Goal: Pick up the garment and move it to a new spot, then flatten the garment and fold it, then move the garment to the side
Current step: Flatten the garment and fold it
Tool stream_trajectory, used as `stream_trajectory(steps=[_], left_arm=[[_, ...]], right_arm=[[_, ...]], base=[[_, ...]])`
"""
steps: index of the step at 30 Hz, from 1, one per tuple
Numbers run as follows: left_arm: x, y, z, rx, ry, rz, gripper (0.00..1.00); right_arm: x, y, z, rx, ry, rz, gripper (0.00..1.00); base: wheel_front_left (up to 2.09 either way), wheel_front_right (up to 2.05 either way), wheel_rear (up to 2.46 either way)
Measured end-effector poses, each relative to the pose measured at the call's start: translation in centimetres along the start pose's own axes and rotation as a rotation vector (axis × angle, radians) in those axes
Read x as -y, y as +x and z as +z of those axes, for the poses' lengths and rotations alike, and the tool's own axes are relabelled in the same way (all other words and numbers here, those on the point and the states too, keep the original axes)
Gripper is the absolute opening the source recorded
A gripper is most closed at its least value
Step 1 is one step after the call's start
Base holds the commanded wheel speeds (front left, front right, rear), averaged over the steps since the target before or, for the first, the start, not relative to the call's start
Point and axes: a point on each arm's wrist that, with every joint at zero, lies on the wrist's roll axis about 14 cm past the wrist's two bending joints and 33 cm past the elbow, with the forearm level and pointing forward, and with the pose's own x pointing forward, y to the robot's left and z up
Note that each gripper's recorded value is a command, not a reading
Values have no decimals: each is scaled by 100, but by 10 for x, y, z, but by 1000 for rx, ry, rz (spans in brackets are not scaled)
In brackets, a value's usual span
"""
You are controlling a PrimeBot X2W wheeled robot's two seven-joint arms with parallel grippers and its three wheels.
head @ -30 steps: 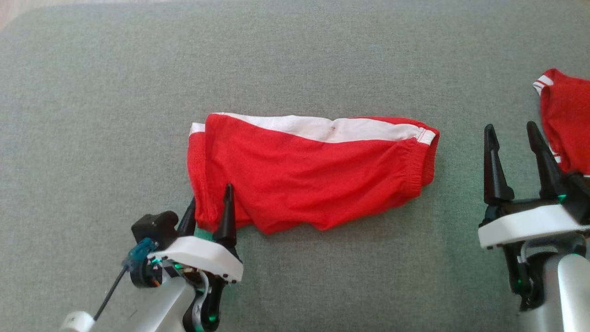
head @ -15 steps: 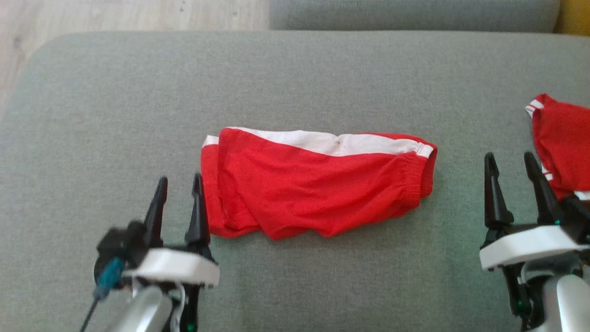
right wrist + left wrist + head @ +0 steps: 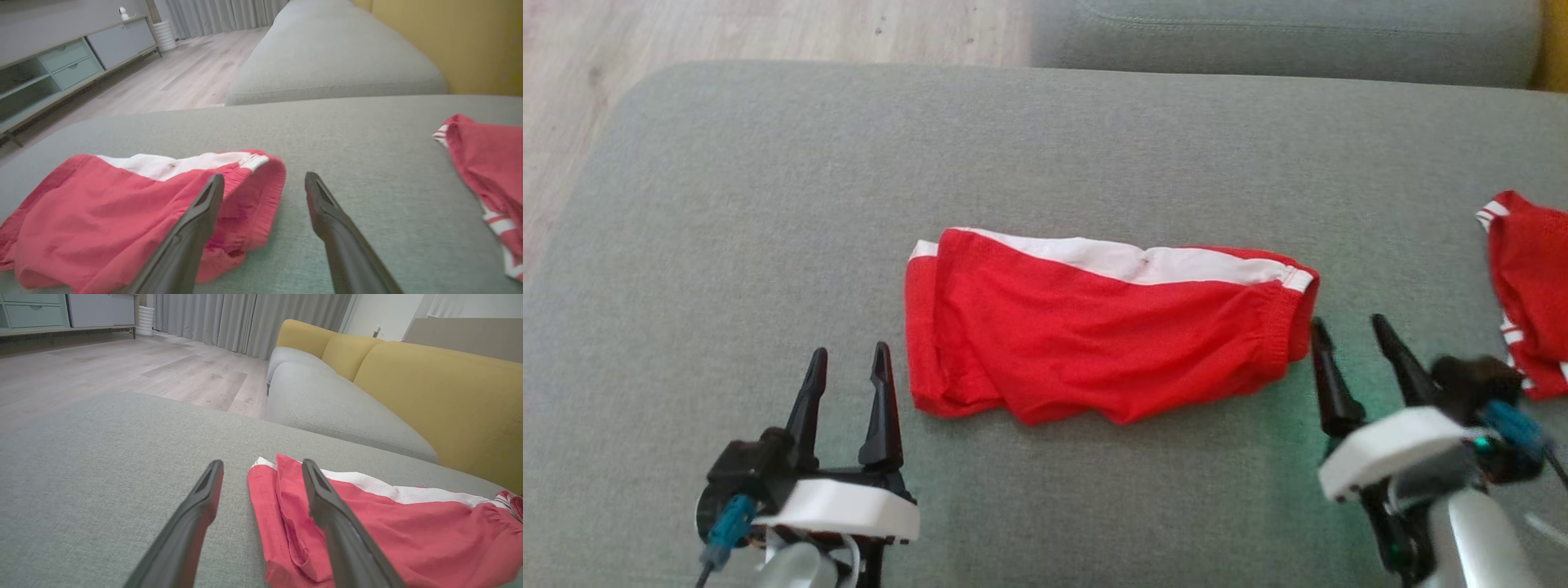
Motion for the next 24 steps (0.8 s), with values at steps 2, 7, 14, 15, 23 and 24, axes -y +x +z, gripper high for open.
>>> stream_trajectory(steps=[2,7,14,15,23,24], left_arm=[[-1,-1,0,2,1,6,100],[-5,-5,0,6,-19,32,100],[-15,-13,2,21,-36,76,100],[-17,-14,2,24,-39,83,100],[-26,-18,3,31,-35,114,100],[-26,-18,2,31,-33,114,100]], right_arm=[[-8,9,-6,-38,0,25,100],[-17,38,-4,-86,-18,53,100],[-7,48,-43,-248,-37,19,100],[-7,48,-49,-272,-35,18,100],[-28,52,-74,-406,47,74,95],[-32,53,-74,-417,50,86,68]], base=[[0,0,0],[0,0,0],[0,0,0],[0,0,0],[0,0,0],[0,0,0]])
